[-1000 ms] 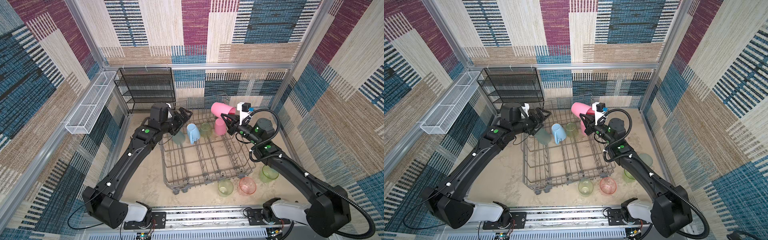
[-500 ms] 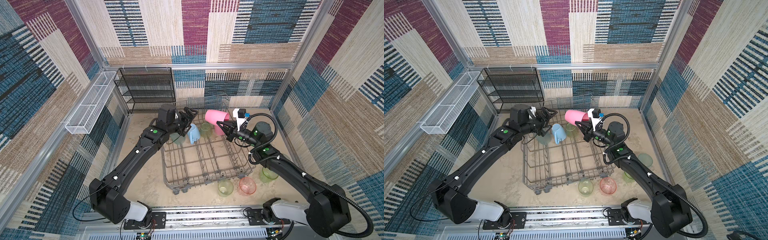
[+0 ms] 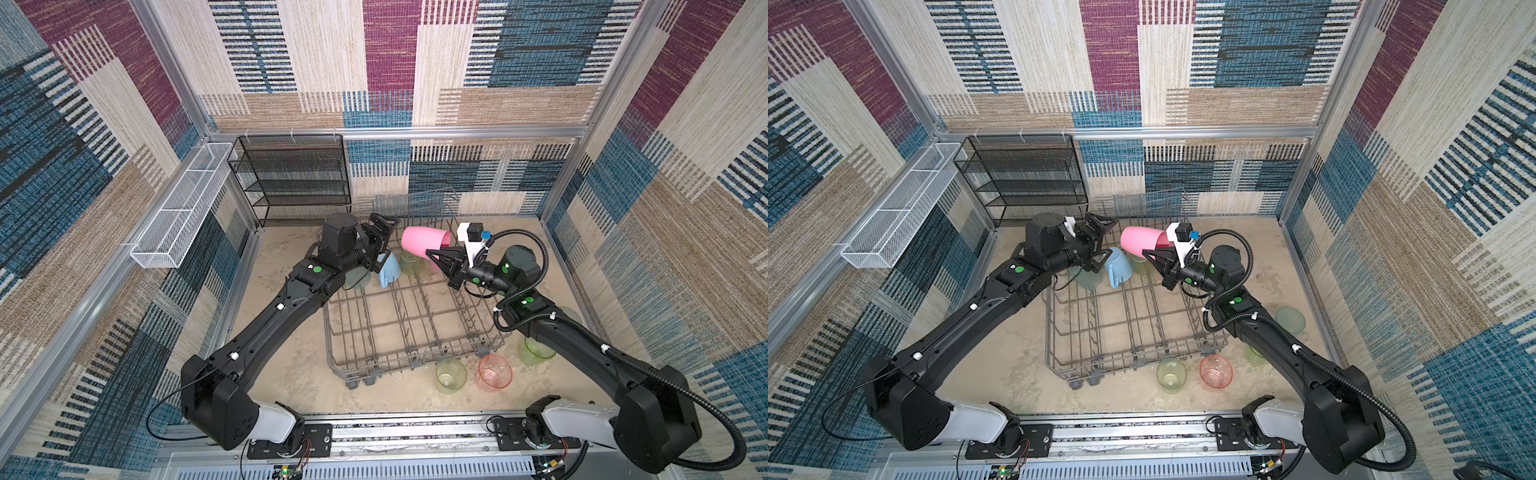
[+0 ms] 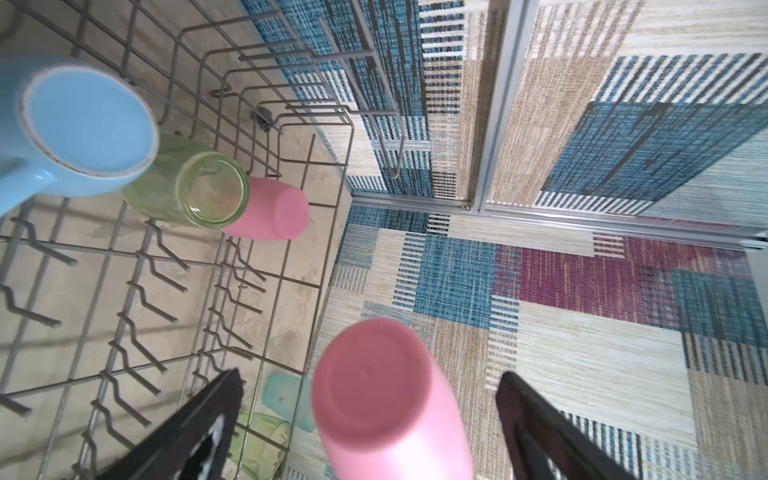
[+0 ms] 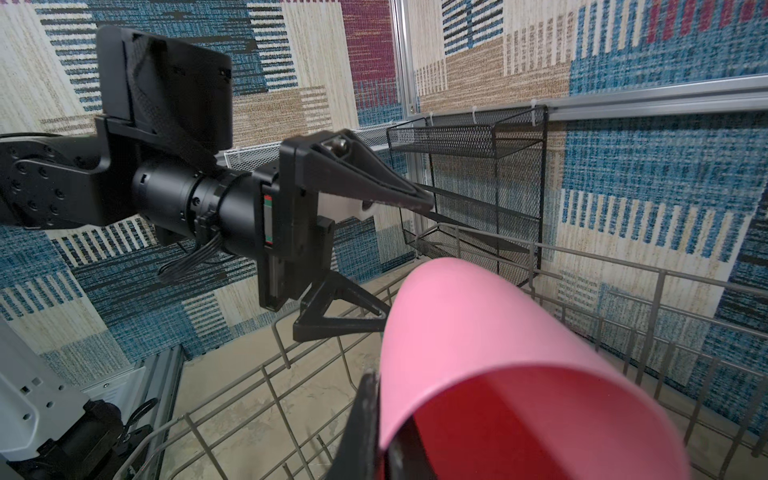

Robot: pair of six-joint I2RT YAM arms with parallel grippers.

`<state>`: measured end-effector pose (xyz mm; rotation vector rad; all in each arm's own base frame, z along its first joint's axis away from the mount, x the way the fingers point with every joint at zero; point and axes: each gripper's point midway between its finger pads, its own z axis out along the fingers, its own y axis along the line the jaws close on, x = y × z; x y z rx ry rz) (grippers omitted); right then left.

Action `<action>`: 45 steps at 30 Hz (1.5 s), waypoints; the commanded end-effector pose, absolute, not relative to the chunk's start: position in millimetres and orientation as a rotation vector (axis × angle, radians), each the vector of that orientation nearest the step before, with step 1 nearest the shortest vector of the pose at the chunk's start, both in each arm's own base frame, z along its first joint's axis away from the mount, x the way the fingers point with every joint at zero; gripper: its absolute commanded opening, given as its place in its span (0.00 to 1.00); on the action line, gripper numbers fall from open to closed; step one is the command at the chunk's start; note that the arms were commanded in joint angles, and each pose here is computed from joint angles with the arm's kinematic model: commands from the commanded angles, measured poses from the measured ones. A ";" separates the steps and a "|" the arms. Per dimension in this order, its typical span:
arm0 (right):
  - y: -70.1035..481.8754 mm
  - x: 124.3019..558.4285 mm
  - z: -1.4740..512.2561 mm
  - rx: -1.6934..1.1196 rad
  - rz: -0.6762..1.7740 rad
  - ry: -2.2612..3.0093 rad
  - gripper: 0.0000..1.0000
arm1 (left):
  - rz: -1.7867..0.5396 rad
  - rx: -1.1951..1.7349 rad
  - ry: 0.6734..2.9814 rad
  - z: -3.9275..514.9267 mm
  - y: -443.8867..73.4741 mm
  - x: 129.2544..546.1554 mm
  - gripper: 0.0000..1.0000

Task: Load the cups into the dish rack
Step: 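Hold the pink cup over the rack while the left gripper reaches to its base, then close the left gripper on the pink cup base beside the right gripper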

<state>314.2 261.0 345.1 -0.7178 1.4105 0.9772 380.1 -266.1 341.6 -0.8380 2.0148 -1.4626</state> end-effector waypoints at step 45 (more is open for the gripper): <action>263.8 315.9 344.3 -0.709 0.943 1.377 0.04 | -1.649 -0.953 1.910 334.0 -326.8 391.2 0.88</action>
